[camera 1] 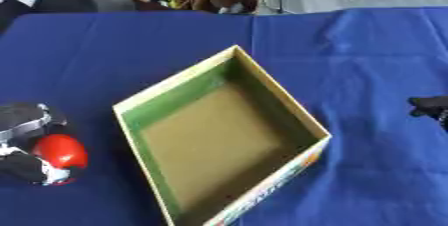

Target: Pick up objects on the table and place them in the box.

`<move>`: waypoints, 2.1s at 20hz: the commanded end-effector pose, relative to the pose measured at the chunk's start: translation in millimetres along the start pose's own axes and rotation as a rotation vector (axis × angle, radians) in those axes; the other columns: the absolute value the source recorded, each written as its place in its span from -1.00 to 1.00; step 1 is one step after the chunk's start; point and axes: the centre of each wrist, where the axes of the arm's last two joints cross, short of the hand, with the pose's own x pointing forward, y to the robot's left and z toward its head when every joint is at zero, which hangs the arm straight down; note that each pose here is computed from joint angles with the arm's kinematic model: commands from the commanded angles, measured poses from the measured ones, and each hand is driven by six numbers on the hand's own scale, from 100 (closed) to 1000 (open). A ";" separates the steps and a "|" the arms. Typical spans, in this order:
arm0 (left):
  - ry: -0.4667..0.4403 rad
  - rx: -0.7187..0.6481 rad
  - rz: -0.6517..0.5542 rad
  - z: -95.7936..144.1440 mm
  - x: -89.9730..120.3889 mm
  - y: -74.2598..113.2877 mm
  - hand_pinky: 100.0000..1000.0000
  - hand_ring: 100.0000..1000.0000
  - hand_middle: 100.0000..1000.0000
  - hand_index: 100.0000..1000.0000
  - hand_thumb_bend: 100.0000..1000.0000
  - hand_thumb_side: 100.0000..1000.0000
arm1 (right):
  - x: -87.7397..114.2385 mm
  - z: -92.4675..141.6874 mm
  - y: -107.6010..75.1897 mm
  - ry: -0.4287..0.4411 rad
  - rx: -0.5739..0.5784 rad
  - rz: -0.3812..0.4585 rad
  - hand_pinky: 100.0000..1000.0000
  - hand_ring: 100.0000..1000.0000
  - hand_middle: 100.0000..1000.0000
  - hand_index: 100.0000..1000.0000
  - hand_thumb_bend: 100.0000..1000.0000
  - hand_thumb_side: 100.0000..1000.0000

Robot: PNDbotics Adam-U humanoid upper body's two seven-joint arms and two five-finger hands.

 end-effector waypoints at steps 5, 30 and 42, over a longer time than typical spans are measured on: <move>0.009 0.100 -0.059 21.1 4.6 31.2 -0.75 -0.39 -0.18 0.20 -0.68 -0.77 | 4.2 -0.1 -4.2 -0.005 -0.007 0.021 0.80 0.64 0.03 0.33 -1.00 1.00; -0.479 0.288 -0.178 51.1 126.2 145.1 -0.77 -0.47 -0.21 0.18 -0.97 -0.83 | 1.8 5.5 -7.2 0.024 0.007 0.022 0.80 0.63 0.03 0.33 -1.00 1.00; -0.599 0.165 -0.161 -8.0 172.3 151.1 -0.77 -0.47 -0.21 0.16 -1.00 -0.71 | 1.9 5.1 -5.5 0.027 0.020 0.017 0.80 0.64 0.03 0.33 -1.00 1.00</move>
